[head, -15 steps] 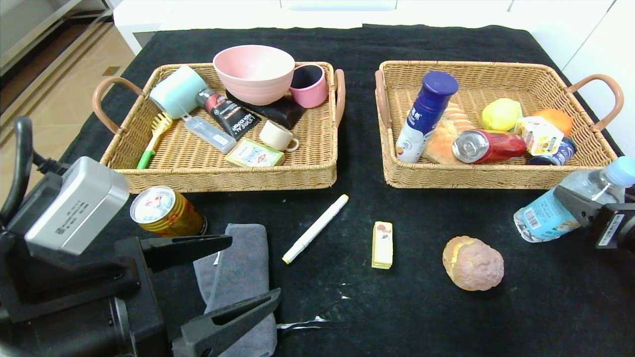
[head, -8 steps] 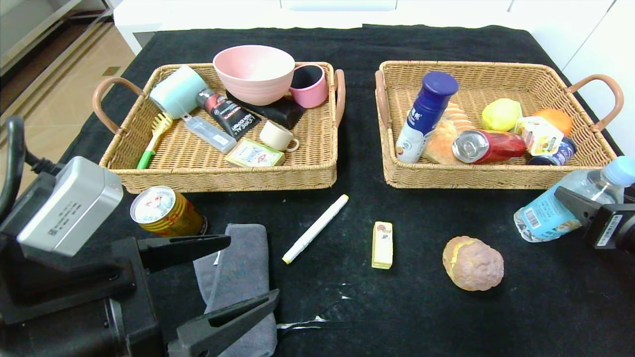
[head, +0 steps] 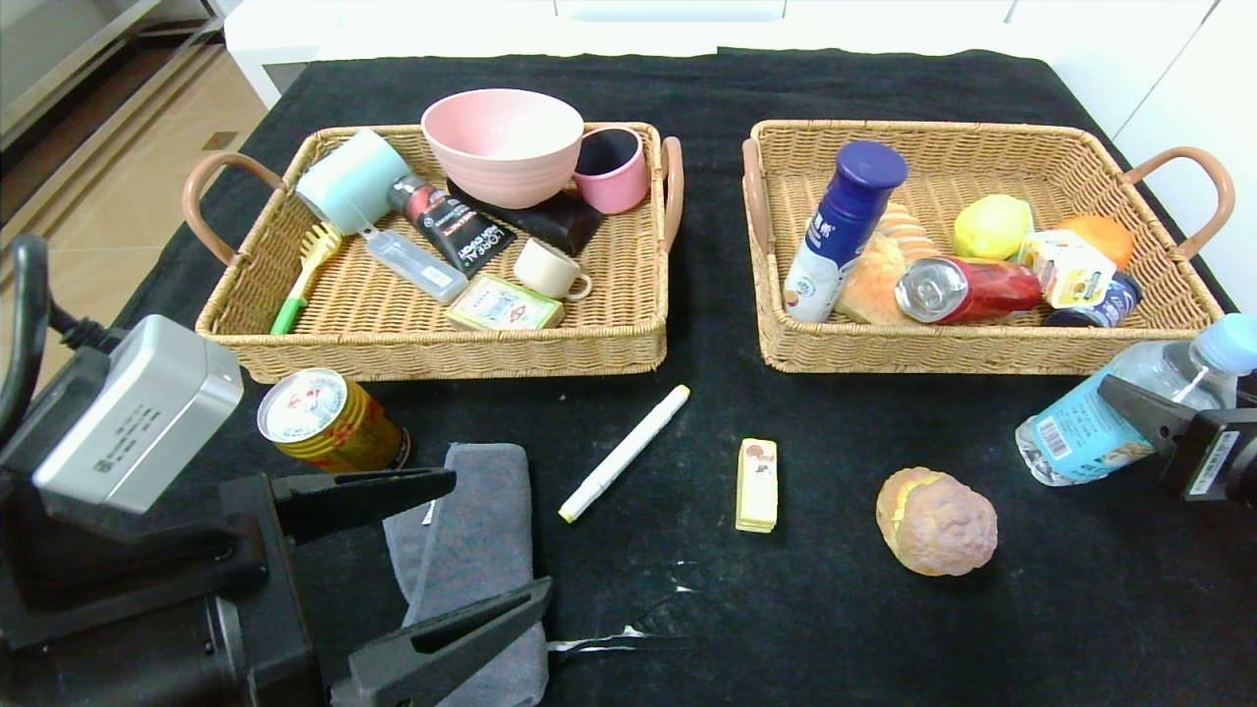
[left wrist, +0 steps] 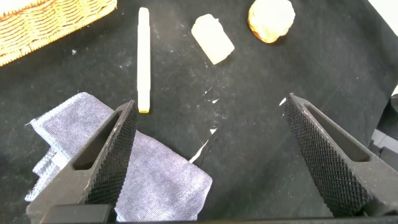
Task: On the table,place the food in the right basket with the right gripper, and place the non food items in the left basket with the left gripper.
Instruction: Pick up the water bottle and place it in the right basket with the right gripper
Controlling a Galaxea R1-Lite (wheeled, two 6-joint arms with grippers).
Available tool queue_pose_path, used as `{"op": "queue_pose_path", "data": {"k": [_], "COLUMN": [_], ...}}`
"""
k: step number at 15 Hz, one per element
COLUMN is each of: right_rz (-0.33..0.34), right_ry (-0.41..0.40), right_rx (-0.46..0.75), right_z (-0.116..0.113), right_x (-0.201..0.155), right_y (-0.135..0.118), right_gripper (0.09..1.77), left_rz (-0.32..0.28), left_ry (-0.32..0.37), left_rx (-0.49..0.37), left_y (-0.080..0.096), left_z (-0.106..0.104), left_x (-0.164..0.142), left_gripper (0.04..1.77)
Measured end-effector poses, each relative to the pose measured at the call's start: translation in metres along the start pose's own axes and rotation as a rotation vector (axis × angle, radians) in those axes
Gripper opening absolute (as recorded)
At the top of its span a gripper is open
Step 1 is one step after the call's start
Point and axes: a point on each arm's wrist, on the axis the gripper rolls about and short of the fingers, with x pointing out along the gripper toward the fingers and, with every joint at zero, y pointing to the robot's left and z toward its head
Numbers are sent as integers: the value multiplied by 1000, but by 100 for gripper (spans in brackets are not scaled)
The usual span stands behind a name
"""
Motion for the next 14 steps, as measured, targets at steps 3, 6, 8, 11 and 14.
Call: {"op": "queue_pose_path", "data": {"k": [3,6,8,11,14], "right_rz": [8,13,7,-42,-60], "right_ry": [24,-29,-111,-180,-232], "right_rx": [-10,-15,-13,-17,-9], "right_z": [13,47,74,97,115], "right_x": [-12,-25,-30,-25,-14], "right_y": [0,0,-3,-9,-11], "right_gripper": [102,102,102,102,102], "left_rz": [1,1,2,2,2], "left_ry": [-1,-2,-2,-1,-1], "left_rx": [0,0,0,0,0], "left_y": [0,0,0,0,0], "left_z": [0,0,0,-1,-1], "left_x": [0,-1,-1,-1,-1], "left_gripper": [172,172,172,172,172]}}
